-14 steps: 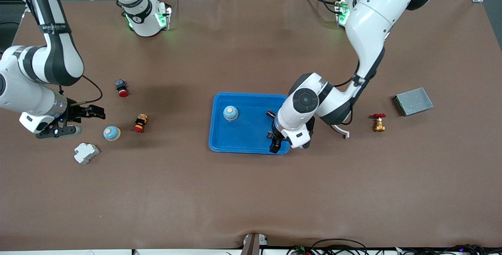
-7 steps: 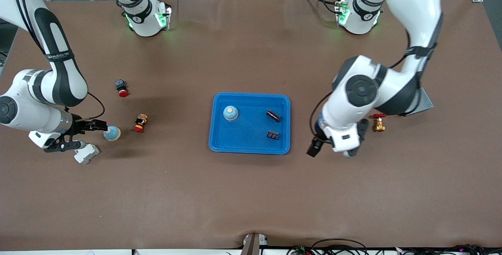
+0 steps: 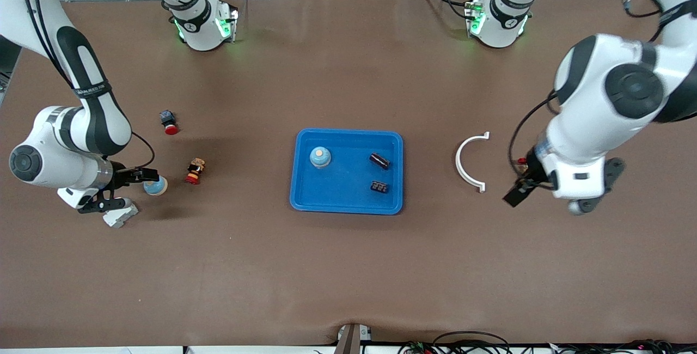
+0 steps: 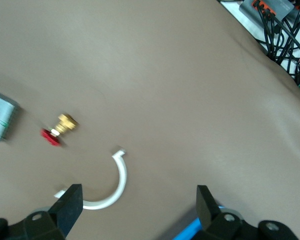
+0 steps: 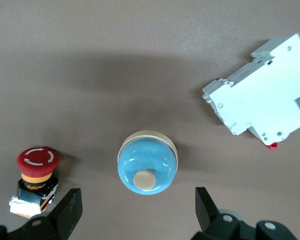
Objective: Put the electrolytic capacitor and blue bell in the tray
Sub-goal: 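Grasp the second blue bell with the right gripper while the left gripper withdraws, then lift the bell with the right gripper and carry it toward the tray, then lower the bell into the tray with the right gripper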
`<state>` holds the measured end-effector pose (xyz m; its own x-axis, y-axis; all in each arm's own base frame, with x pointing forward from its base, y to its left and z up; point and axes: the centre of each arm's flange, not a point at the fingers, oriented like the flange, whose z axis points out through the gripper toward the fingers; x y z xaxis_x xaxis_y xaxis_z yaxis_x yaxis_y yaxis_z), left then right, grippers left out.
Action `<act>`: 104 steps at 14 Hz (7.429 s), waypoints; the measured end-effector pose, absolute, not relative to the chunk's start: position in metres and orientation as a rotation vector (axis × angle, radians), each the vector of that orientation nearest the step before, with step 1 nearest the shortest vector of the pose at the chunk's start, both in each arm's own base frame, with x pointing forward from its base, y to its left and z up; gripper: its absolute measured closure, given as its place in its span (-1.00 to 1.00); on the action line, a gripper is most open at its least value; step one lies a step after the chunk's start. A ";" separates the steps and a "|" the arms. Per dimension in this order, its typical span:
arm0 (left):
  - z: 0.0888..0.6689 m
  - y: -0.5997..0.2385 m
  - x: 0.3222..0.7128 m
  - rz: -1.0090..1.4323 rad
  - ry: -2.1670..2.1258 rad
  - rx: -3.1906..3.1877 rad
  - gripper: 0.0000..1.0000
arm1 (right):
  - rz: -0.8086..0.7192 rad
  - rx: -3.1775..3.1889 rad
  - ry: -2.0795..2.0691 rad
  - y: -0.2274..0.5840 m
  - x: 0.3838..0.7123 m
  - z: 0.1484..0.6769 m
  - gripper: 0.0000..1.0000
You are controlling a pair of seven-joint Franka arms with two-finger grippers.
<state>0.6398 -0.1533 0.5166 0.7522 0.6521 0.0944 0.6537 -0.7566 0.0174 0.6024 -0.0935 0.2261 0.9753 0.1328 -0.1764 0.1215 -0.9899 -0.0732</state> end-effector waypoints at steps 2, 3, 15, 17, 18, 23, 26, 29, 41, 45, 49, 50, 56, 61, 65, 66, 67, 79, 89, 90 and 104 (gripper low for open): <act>0.540 -0.136 0.630 -0.151 -0.954 -2.945 -1.00 | 0.282 -3.058 -0.191 -0.095 0.601 0.217 -1.00; 0.549 -0.125 0.625 -0.140 -0.897 -2.946 -1.00 | 0.282 -3.057 -0.186 -0.097 0.601 0.213 -1.00; 0.635 -0.056 0.565 -0.041 -0.404 -3.020 -1.00 | 0.277 -3.056 -0.180 -0.103 0.599 0.178 -1.00; 0.635 -0.052 0.562 -0.014 -0.347 -3.045 -1.00 | 0.267 -3.066 -0.195 -0.103 0.600 0.176 -1.00; 0.635 -0.050 0.561 -0.008 -0.307 -3.050 -1.00 | 0.266 -3.072 -0.206 -0.103 0.600 0.176 -1.00; 0.643 -0.024 0.549 -0.005 -0.196 -3.078 -1.00 | 0.258 -3.080 -0.223 -0.103 0.602 0.181 -0.29; 0.648 -0.017 0.542 -0.017 -0.167 -3.078 -1.00 | 0.260 -3.079 -0.225 -0.103 0.601 0.179 -0.29; 0.646 -0.019 0.541 -0.008 -0.160 -3.080 -1.00 | 0.262 -3.079 -0.225 -0.103 0.601 0.179 -0.29; 0.628 -0.040 0.556 -0.006 -0.097 -3.087 -1.00 | 0.327 -3.134 -0.011 -0.023 0.624 0.280 -0.29; 0.638 -0.037 0.544 0.018 -0.047 -3.084 -1.00 | 0.322 -3.117 0.217 0.046 0.628 0.295 -0.29; 0.639 -0.029 0.544 0.020 -0.033 -3.084 -1.00 | 0.317 -3.073 0.426 0.104 0.626 0.304 -0.29; 0.639 -0.029 0.544 0.020 -0.032 -3.084 -1.00 | 0.310 -3.065 0.475 0.122 0.625 0.307 -0.29; 0.638 -0.029 0.544 0.025 0.003 -3.084 -1.00 | 0.294 -3.003 0.684 0.211 0.618 0.316 -0.29; 0.637 -0.031 0.544 0.021 0.043 -3.084 -1.00 | 0.284 -2.960 0.827 0.294 0.610 0.292 -0.29; 0.637 -0.036 0.544 0.024 0.056 -3.084 -1.00 | 0.287 -2.952 0.831 0.346 0.599 0.267 -0.29; 0.636 -0.037 0.544 0.025 0.058 -3.083 -1.00 | 0.280 -2.943 0.842 0.350 0.600 0.262 -0.29; 0.636 -0.037 0.544 0.025 0.059 -3.083 -1.00 | 0.276 -2.938 0.849 0.353 0.599 0.256 -0.29; 0.625 -0.042 0.549 -0.012 0.076 -3.084 -1.00 | 0.258 -2.895 0.902 0.386 0.599 0.219 -0.29; 0.615 -0.042 0.548 0.012 0.076 -3.083 -1.00 | 0.266 -2.889 0.920 0.384 0.603 0.197 -0.29; 0.614 -0.042 0.548 0.013 0.076 -3.083 -1.00 | 0.266 -2.889 0.919 0.384 0.603 0.197 -0.29; 0.613 -0.042 0.548 0.016 0.077 -3.083 -1.00 | 0.277 -2.925 0.890 0.389 0.608 0.222 -1.00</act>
